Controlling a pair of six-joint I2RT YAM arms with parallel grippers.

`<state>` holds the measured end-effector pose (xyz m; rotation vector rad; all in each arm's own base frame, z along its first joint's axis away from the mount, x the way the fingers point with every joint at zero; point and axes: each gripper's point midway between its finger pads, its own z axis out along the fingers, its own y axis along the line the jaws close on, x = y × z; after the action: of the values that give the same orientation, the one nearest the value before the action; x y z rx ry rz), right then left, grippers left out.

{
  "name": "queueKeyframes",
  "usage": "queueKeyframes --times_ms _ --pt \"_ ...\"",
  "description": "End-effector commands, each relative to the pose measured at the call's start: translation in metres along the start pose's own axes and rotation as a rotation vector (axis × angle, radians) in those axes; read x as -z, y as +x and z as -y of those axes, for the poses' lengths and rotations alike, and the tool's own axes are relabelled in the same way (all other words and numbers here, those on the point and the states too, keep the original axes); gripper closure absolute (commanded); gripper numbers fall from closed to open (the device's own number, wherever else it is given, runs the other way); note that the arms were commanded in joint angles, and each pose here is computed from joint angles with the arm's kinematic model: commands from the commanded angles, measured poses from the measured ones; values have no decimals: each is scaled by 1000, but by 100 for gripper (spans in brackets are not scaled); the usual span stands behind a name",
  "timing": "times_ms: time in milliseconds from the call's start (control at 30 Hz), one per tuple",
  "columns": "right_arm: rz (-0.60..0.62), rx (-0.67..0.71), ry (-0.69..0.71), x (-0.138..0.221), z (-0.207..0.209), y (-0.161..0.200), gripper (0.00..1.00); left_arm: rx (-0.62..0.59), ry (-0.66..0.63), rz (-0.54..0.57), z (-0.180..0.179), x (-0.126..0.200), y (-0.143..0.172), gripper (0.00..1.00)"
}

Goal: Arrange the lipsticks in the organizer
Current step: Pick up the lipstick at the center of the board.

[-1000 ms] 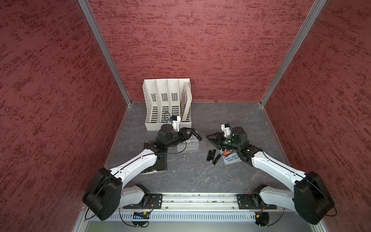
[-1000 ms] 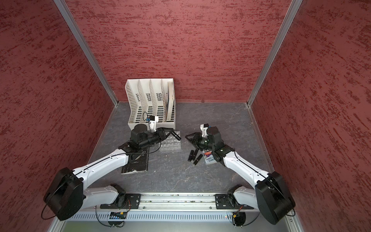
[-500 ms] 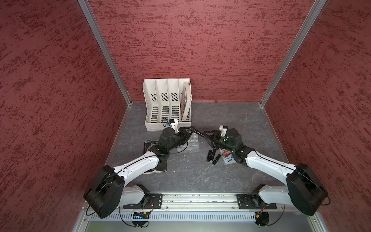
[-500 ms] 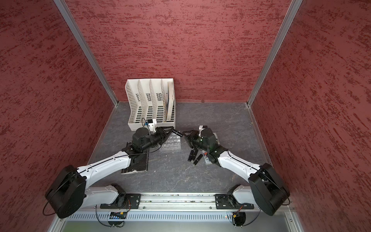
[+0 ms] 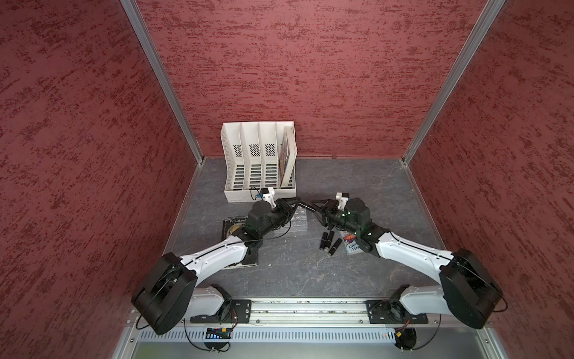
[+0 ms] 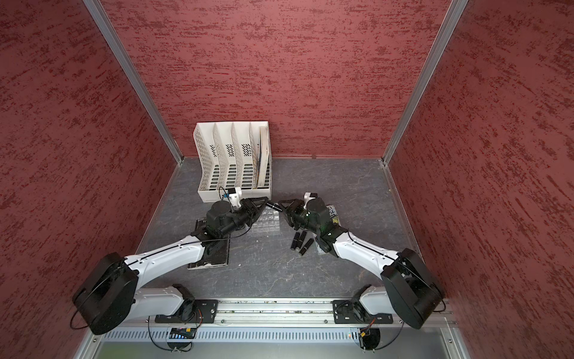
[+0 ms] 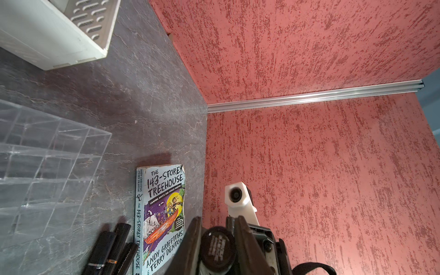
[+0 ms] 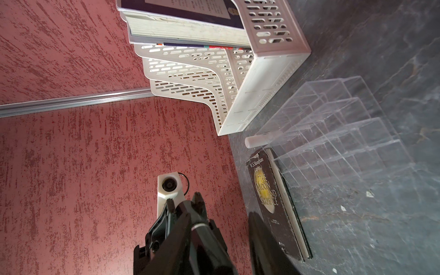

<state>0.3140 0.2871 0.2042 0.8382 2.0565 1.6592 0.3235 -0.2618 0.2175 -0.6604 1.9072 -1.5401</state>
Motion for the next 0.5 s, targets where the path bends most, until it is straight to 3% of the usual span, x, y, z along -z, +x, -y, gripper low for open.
queueKeyframes --times_ms 0,467 --pt "9 -1 -66 -3 -27 3 59 5 23 29 1 -1 -3 80" --pt "26 -45 -46 -13 -19 -1 70 23 39 -7 -5 -10 10 77"
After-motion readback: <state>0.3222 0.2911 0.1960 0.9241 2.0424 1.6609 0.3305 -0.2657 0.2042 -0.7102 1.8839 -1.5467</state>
